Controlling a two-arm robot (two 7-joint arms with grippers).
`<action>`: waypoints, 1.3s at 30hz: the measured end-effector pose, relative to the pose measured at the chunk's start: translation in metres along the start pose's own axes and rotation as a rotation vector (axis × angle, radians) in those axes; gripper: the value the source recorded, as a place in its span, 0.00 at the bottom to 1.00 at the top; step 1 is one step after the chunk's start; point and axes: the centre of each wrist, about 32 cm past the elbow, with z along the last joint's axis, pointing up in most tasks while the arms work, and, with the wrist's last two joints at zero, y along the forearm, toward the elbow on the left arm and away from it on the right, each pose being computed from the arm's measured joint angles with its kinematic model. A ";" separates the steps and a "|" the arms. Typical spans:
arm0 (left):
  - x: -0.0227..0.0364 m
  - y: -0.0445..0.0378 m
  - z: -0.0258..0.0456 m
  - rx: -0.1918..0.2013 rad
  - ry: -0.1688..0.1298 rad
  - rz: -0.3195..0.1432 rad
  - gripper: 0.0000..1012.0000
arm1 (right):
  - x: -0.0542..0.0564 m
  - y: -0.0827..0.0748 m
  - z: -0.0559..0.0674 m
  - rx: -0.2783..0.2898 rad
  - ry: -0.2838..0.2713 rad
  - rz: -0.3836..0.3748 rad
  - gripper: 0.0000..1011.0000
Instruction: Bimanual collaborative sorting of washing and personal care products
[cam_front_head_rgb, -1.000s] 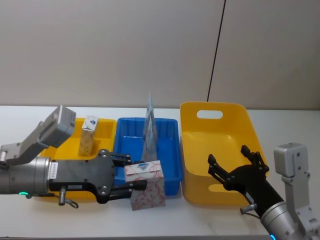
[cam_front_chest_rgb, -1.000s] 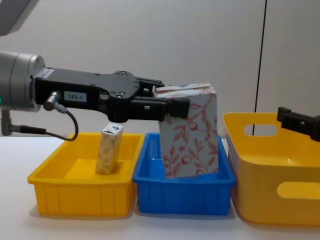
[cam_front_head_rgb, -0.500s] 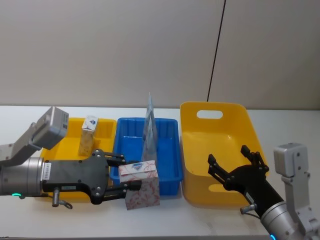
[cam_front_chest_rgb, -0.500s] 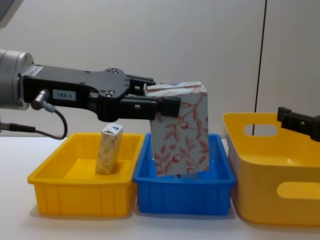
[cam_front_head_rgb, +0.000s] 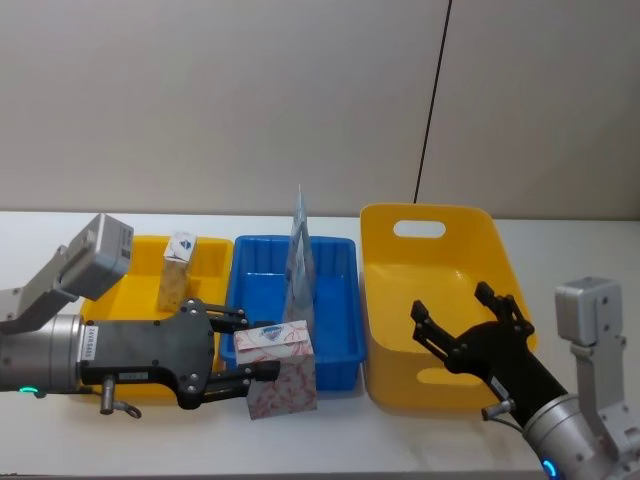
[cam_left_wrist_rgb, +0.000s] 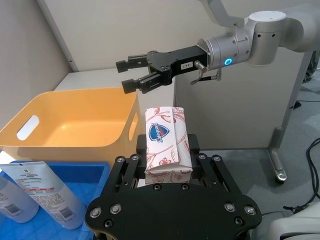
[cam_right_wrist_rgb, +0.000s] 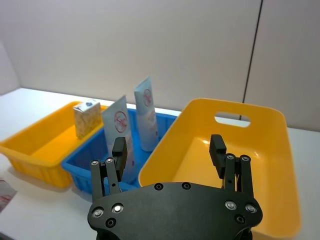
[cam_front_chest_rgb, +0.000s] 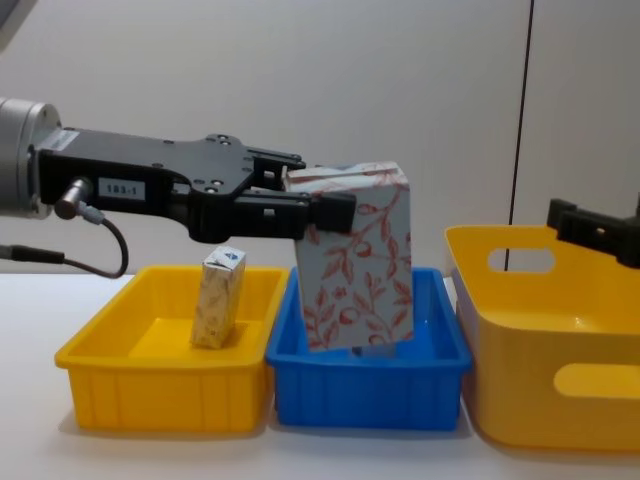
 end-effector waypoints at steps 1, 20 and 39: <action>0.0000 0.0002 0.0001 0.000 0.000 0.000 0.41 | 0.001 0.000 0.000 0.002 0.001 0.003 0.99; -0.0005 0.0008 0.0002 0.001 -0.002 0.002 0.41 | 0.032 0.017 0.006 0.041 0.062 0.256 0.99; -0.0005 0.0011 0.0003 0.001 -0.003 0.001 0.41 | 0.064 0.044 0.013 -0.005 0.063 0.558 0.99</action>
